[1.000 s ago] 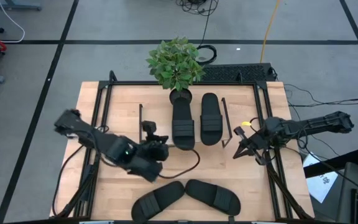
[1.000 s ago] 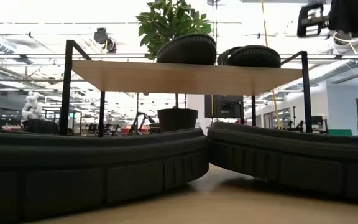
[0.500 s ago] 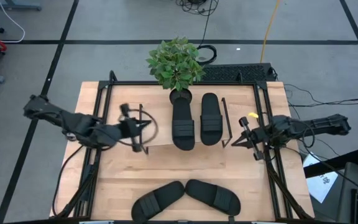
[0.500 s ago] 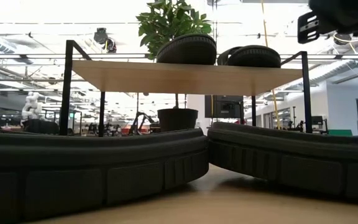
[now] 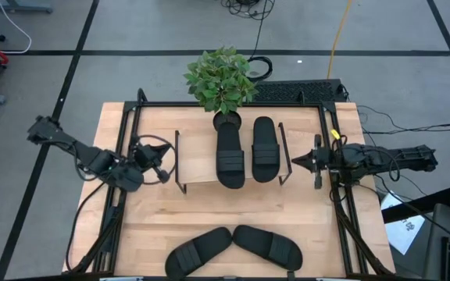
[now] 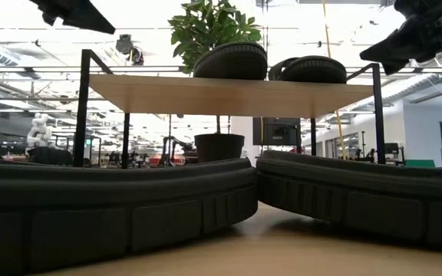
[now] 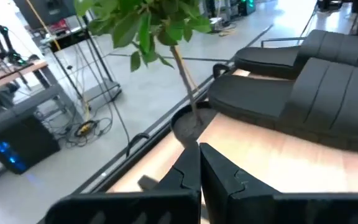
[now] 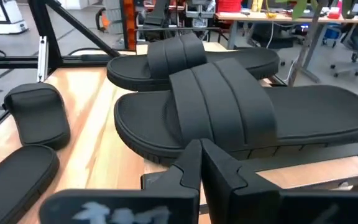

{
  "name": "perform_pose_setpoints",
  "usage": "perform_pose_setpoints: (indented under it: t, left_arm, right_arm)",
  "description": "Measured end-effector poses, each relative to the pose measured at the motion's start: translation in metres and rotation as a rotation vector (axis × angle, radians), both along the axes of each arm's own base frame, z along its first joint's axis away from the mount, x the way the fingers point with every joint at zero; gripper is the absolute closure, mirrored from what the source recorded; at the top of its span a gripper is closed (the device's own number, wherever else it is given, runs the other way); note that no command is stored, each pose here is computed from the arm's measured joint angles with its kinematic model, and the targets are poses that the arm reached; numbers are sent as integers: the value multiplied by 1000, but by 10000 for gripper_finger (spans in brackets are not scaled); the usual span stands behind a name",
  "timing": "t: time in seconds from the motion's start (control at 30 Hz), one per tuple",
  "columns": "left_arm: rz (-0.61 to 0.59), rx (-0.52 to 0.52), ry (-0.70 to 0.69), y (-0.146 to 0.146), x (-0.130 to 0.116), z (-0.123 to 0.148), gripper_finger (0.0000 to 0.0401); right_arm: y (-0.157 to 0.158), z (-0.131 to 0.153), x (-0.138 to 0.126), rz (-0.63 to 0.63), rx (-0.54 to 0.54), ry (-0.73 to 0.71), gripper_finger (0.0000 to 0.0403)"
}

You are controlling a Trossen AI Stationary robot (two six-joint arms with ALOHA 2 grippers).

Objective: Pick and place slides into the shelf
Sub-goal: Adjust the shelf

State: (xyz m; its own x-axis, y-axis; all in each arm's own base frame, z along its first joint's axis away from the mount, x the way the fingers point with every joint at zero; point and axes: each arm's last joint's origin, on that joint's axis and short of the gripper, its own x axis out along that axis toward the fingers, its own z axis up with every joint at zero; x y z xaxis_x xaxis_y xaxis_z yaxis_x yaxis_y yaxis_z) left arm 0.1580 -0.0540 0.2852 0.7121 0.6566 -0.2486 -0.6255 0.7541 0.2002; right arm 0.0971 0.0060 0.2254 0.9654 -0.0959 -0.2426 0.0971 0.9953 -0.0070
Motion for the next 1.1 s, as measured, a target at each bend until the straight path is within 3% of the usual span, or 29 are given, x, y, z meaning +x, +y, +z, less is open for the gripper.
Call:
perform_pose_setpoints:
  t: [0.23,0.43,0.67,0.93,1.1]
  left_arm:
    - [86,-61,-60,2,-15,-8,401]
    - [136,-77,-33,5,-24,-21,401]
    - [154,-168,-17,7,-29,-29,401]
    - [174,-255,2,8,-32,-56,401]
    - [138,-301,-21,5,-25,-66,401]
  right_arm:
    - [-3,-3,-1,-108,-15,27,403]
    - [-8,-6,-4,-248,-71,65,403]
    - [-7,-4,-4,-256,-31,34,403]
    - [-7,-5,-4,-280,50,27,403]
    - [-8,-7,-5,-291,74,43,403]
